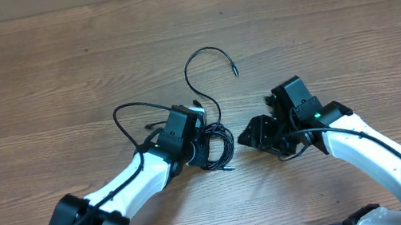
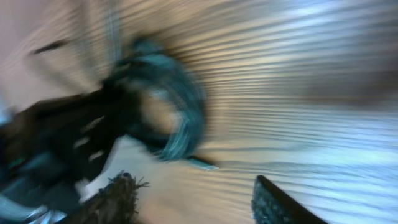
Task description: Untangle cables
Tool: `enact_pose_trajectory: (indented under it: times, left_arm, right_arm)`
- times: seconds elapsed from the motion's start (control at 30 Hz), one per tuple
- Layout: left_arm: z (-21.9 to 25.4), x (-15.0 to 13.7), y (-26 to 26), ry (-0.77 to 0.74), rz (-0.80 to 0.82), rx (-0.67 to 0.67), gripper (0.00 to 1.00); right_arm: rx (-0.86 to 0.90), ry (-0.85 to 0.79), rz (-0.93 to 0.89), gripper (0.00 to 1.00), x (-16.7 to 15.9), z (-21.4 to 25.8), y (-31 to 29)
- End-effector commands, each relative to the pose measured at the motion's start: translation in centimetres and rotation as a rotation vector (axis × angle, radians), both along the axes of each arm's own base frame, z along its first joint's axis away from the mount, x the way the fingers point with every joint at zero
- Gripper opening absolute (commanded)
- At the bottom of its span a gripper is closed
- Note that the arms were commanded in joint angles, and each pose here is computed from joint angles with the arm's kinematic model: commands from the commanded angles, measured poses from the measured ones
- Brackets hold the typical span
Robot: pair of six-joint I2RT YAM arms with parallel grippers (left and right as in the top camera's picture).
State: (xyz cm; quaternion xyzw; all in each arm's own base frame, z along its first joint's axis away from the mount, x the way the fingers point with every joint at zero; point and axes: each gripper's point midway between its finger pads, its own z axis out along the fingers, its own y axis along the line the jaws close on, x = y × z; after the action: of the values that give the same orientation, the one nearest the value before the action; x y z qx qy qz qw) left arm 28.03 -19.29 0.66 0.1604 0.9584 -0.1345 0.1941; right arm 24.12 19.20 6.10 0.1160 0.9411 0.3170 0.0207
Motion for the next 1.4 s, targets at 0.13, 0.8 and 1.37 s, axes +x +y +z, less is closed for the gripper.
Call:
enact_pose_trajectory:
  times: [0.13, 0.8, 1.37]
  left_arm:
    - [3.5, -0.6, 0.2, -0.008, 0.058, -0.061, 0.04]
    - [11.6, -3.9, -1.7, -0.046, -0.123, -0.336, 0.04]
    - [11.1, -3.8, -0.6, 0.000, -0.037, -0.330, 0.04]
  right_arm:
    - [0.315, -0.190, 0.357, 0.40, -1.8, 4.8, 5.6]
    - [-0.039, -0.326, 0.201, 0.25, 1.8, 1.5, 4.3]
    - [-0.079, -0.301, 0.193, 0.63, 1.4, 0.9, 3.6]
